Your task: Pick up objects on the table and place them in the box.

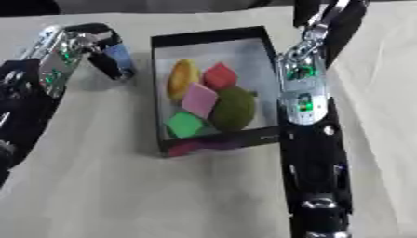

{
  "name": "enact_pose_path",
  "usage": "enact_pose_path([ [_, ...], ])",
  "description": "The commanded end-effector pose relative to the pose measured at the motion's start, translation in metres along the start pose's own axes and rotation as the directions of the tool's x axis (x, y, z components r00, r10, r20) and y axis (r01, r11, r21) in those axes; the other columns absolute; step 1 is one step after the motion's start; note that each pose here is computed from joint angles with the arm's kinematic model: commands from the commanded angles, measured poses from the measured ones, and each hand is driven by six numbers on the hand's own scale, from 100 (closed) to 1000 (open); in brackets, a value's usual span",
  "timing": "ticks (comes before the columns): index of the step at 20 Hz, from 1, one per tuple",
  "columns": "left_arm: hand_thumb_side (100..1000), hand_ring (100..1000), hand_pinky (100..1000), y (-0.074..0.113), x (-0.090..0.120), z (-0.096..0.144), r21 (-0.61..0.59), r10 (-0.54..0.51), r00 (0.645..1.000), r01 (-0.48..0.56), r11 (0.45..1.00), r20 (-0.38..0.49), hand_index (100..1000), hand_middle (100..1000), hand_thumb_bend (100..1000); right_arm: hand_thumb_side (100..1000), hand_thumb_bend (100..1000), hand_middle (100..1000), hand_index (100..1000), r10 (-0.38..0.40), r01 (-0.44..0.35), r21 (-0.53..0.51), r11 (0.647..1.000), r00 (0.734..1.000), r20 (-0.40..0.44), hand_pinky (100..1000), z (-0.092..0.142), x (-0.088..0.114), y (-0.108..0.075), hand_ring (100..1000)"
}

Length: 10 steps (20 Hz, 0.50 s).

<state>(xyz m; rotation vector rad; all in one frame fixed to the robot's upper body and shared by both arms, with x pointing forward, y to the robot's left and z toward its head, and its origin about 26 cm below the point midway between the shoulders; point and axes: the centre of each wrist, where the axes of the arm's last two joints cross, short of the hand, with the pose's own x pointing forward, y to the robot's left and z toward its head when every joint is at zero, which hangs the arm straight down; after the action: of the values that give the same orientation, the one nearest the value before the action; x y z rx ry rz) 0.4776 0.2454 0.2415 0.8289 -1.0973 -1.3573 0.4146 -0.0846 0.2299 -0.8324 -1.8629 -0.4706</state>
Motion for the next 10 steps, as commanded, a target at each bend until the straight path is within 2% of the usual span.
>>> enact_pose_path([
  [1,185,664,719,0.022,-0.005,0.015,0.056,-0.001,1.0,0.001,0.998,0.001,688,554,100,729,100,743,819,-0.018,0.018,-0.022,1.0,1.0,0.02,833,-0.003,0.008,-0.004,730],
  [5,180,655,711,0.035,-0.002,0.027,0.104,-0.021,0.999,0.018,0.994,0.03,677,541,100,725,100,743,819,-0.013,0.014,-0.025,1.0,1.0,0.022,833,-0.003,0.005,-0.006,730],
  [7,162,658,726,0.05,0.005,0.041,0.184,-0.05,0.996,0.036,0.982,0.075,679,542,100,723,100,742,819,-0.01,0.011,-0.029,1.0,1.0,0.025,833,-0.003,0.005,-0.007,730],
  [10,175,651,721,0.076,0.025,0.068,0.34,-0.135,0.982,0.083,0.937,0.134,672,535,100,715,100,742,819,-0.012,0.013,-0.027,1.0,0.999,0.038,833,-0.002,0.006,-0.008,729],
])
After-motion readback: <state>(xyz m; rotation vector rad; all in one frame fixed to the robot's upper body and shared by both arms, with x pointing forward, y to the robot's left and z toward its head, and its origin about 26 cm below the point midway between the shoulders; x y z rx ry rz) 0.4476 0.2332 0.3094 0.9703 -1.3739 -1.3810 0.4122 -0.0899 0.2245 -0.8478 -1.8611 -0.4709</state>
